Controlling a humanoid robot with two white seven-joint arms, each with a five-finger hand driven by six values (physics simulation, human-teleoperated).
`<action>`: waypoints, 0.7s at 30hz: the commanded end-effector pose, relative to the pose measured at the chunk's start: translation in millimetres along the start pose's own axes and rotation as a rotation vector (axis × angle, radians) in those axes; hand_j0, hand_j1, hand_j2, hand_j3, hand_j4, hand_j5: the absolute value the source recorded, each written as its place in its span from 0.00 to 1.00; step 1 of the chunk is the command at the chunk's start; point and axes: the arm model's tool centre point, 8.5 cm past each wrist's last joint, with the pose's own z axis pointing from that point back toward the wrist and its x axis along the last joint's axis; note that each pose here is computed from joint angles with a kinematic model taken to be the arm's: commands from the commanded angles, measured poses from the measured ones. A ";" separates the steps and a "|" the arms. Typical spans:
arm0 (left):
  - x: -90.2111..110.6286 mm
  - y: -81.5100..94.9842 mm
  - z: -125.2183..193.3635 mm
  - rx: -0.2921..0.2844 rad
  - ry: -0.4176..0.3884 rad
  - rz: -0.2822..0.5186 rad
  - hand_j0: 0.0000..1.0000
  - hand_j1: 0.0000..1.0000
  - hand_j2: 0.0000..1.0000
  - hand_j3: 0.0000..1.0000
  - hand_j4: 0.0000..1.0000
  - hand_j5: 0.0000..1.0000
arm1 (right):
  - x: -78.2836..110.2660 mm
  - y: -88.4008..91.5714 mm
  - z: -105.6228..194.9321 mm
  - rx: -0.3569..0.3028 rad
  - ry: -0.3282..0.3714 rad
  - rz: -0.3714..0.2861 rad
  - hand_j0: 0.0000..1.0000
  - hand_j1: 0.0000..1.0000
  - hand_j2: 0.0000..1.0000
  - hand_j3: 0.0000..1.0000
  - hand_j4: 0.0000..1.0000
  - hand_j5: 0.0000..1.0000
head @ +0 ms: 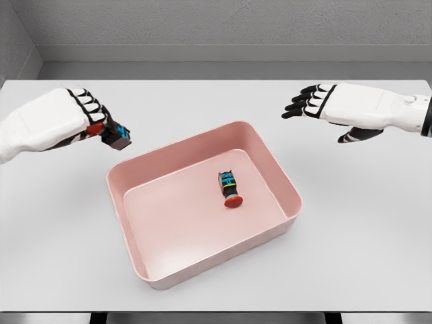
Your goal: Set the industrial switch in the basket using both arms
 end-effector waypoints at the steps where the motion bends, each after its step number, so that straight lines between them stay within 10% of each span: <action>1: 8.6 -9.8 -7.8 -0.005 -0.024 0.030 0.48 0.48 0.48 0.48 0.48 0.48 | -0.6 -0.5 0.7 -0.003 0.002 -0.005 1.00 1.00 1.00 1.00 1.00 1.00; 21: 64.2 -52.7 -62.1 -0.107 -0.198 0.106 0.48 0.48 0.48 0.48 0.48 0.48 | -0.6 -0.5 0.7 -0.003 0.002 -0.005 1.00 1.00 1.00 1.00 1.00 1.00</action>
